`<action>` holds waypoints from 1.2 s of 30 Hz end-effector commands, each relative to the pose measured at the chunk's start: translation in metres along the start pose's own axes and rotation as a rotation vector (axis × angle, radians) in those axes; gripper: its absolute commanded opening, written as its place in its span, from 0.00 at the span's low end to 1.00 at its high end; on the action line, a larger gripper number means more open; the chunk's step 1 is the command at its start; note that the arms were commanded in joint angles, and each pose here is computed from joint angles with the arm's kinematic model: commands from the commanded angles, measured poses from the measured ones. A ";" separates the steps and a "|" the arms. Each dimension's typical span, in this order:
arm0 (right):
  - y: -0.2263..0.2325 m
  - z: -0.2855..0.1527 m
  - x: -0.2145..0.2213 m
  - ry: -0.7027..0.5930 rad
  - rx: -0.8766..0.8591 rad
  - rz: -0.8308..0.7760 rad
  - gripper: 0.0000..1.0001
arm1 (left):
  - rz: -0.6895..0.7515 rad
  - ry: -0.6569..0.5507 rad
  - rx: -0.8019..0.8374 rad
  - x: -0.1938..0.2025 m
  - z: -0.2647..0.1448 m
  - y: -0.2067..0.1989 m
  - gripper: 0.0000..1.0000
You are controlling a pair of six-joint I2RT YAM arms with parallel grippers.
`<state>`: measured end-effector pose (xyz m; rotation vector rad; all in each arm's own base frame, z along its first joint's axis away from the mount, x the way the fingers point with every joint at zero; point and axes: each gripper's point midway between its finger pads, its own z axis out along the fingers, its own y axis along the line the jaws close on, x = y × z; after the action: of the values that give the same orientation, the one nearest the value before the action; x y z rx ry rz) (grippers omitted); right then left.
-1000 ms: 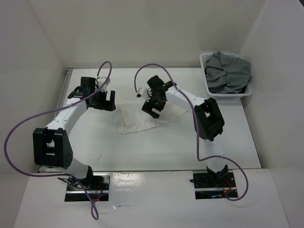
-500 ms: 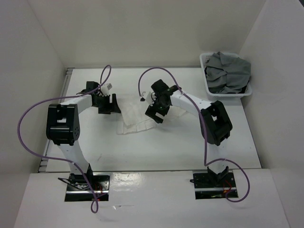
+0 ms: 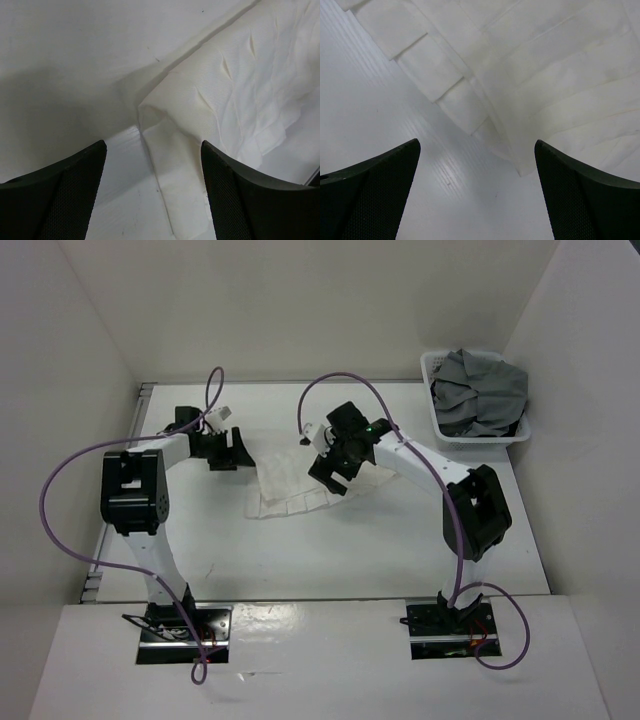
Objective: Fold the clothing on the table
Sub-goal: Fold the skirt
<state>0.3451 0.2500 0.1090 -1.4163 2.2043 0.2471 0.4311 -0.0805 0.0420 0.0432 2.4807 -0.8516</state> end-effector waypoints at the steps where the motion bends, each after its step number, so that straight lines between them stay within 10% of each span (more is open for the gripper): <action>1: -0.006 -0.015 -0.015 -0.072 0.034 0.018 0.99 | 0.017 -0.054 0.105 -0.019 -0.006 -0.010 0.82; 22: -0.005 -0.023 -0.016 -0.098 0.047 0.022 0.99 | 0.001 0.023 0.087 -0.007 0.020 0.001 0.81; 34: -0.003 -0.027 -0.014 -0.107 0.052 0.020 0.99 | -0.007 0.143 0.024 0.034 0.027 0.004 0.52; 36: -0.004 -0.026 -0.011 -0.102 0.063 0.021 0.99 | -0.005 0.142 0.015 0.035 0.025 0.004 0.35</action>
<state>0.3371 0.2462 0.1181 -1.3762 2.1853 0.2593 0.4359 -0.0980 0.0272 0.1046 2.5080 -0.9270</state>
